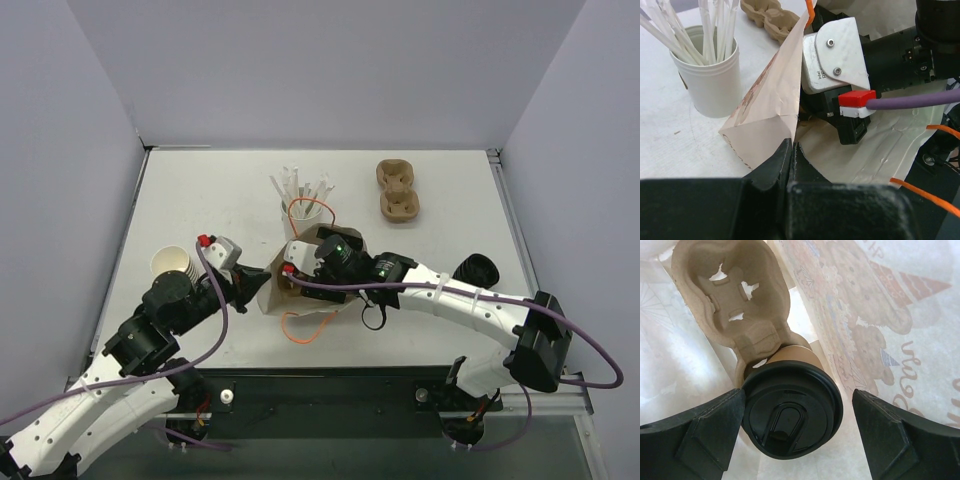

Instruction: Pack the takeout coffee

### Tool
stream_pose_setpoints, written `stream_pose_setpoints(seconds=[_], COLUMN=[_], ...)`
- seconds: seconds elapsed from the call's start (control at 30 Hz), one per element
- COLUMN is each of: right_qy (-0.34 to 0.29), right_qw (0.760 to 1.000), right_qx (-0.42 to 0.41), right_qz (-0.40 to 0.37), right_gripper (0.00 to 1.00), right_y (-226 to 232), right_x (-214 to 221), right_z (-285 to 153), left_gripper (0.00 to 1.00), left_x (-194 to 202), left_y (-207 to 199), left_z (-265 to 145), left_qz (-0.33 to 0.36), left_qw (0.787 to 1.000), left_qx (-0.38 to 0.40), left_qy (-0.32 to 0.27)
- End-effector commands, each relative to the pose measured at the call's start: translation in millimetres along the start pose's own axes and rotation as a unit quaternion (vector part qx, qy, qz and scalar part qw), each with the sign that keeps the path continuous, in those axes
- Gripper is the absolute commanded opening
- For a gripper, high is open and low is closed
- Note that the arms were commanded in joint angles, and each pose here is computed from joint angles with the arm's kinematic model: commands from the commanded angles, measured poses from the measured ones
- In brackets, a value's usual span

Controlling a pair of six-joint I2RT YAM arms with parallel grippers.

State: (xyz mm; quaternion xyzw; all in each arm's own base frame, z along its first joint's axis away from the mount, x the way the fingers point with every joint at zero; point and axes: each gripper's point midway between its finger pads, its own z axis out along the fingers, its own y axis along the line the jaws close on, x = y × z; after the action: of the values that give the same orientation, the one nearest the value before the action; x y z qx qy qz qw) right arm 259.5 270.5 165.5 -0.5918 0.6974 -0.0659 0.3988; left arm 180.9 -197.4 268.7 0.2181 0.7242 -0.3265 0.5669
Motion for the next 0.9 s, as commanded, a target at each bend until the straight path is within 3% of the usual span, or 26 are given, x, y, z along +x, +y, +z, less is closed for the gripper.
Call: stream_pose_setpoints(seconds=[0.0, 0.13, 0.57, 0.87], right_qy=[0.02, 0.032, -0.075, -0.086], right_qw=[0.997, 0.997, 0.995, 0.995], right_qx=[0.064, 0.059, -0.014, -0.031], right_qz=[0.037, 0.031, 0.058, 0.039], right_gripper=[0.92, 0.92, 0.88, 0.81], right_y=[-28, -21, -16, -13], right_x=[15, 23, -26, -23], right_z=[-14, -9, -27, -37], left_gripper=[0.0, 0.0, 0.0, 0.0], left_x=[-12, -10, -13, -17], left_y=[-1, -9, -3, -5], left_z=[-6, -3, 4, 7], left_qz=[0.05, 0.056, 0.107, 0.113], left_qw=[0.998, 0.997, 0.992, 0.991], left_qx=[0.014, 0.039, 0.033, 0.037], left_qy=[-0.042, -0.039, -0.05, -0.055])
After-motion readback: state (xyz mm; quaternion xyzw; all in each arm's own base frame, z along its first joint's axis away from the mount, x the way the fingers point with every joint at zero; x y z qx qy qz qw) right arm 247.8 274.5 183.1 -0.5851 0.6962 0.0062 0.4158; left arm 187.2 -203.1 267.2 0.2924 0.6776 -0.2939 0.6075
